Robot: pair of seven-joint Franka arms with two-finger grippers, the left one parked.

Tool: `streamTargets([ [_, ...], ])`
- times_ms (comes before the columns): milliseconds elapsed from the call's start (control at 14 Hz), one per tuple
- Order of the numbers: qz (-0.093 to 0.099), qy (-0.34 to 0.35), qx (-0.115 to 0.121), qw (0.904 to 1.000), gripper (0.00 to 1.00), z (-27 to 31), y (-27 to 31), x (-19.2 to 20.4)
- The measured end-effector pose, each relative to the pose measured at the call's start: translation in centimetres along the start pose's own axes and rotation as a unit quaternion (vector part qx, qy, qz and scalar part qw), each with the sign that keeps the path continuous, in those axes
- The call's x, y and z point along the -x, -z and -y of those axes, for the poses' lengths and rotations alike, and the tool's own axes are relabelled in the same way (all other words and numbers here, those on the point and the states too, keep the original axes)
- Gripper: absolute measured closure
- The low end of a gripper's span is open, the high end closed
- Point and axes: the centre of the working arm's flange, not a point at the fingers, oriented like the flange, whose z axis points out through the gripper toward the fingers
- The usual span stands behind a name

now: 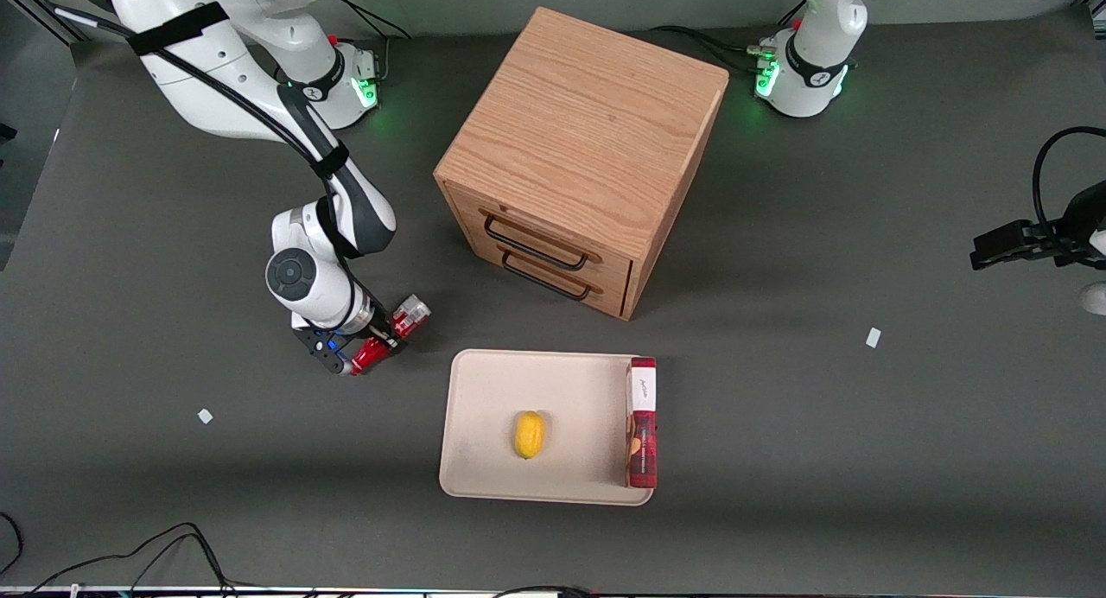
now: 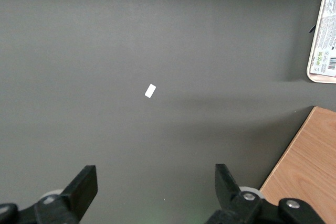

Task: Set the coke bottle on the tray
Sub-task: 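Close the right gripper around the bottle's body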

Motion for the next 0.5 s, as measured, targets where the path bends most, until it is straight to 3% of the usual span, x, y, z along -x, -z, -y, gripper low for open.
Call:
streamTargets([
  [286,-0.008,0.002,-0.012,0.9999,0.44,0.7,1.7,-0.4],
  [500,-0.009,0.024,-0.010,0.9996,0.44,1.7,6.5,-1.3],
])
